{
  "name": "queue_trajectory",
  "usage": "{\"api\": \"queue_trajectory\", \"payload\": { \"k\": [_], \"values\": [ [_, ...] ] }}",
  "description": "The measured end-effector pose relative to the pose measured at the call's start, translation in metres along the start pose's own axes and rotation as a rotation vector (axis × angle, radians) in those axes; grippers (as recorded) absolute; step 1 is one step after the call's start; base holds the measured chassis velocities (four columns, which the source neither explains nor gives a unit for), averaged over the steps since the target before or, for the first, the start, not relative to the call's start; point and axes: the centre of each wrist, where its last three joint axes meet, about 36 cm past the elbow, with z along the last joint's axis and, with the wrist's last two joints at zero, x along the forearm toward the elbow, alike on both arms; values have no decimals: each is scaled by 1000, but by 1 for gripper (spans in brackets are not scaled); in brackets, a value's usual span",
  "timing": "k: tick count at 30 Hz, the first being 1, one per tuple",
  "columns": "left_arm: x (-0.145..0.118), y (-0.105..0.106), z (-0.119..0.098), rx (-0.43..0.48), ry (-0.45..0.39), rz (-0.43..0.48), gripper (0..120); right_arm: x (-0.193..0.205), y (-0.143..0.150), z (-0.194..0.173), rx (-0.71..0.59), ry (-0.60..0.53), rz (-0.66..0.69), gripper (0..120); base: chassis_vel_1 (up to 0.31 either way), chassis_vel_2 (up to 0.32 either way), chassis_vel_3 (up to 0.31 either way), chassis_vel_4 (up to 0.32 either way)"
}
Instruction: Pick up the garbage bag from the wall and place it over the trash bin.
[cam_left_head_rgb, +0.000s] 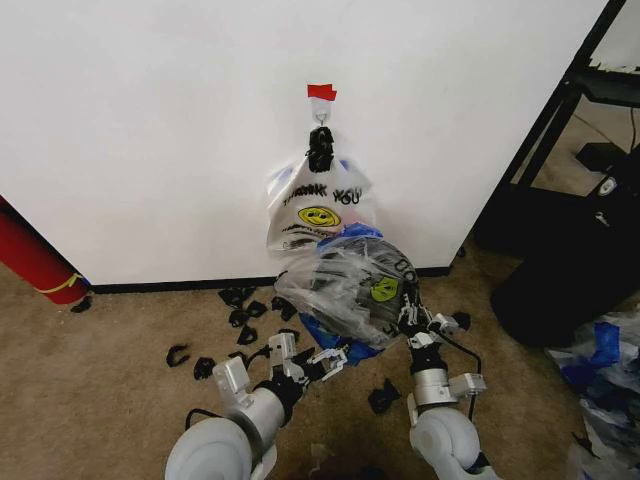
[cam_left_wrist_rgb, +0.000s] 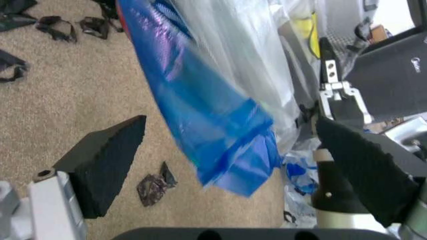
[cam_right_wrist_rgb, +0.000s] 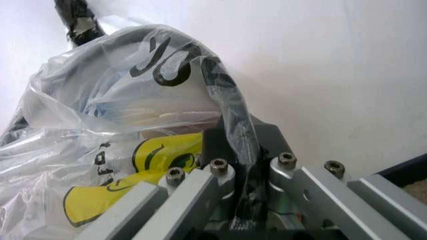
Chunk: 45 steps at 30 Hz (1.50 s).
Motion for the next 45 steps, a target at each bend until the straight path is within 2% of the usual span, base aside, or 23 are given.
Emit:
{"api": "queue_trajectory", "payload": {
  "k": [3,9,14,15,27,28,31,32,38,41,45],
  "values": [
    [-1,0,0,5,0,-10,100,0,1,0,0,-1,-3,0,0,0,0,0],
    [-4,1,2,23,5,-29,89,-1,1,-1,2,-2,-9,0,0,0,0,0],
    [-6,4,5,35,11,-41,67,-3,1,-3,4,-7,-14,0,0,0,0,0],
    [-6,4,5,35,11,-41,67,-3,1,-3,4,-7,-14,0,0,0,0,0],
    [-3,6,7,25,24,-23,19,-3,-3,-5,7,-9,-4,0,0,0,0,0],
    [-3,6,7,25,24,-23,19,-3,-3,-5,7,-9,-4,0,0,0,0,0],
    [-2,9,9,-5,36,-26,8,-5,-3,-6,3,-13,5,0,0,0,0,0],
    [-4,13,12,-30,44,-42,0,-6,1,-9,-16,-12,11,0,0,0,0,0],
    [-17,26,15,-110,10,-88,0,-3,18,-27,-130,36,43,0,0,0,0,0],
    [-32,46,18,-202,-64,-138,0,3,29,-44,-215,99,77,0,0,0,0,0],
    [-40,61,19,-261,-120,-174,0,12,29,-51,-217,142,82,0,0,0,0,0]
  ]
}}
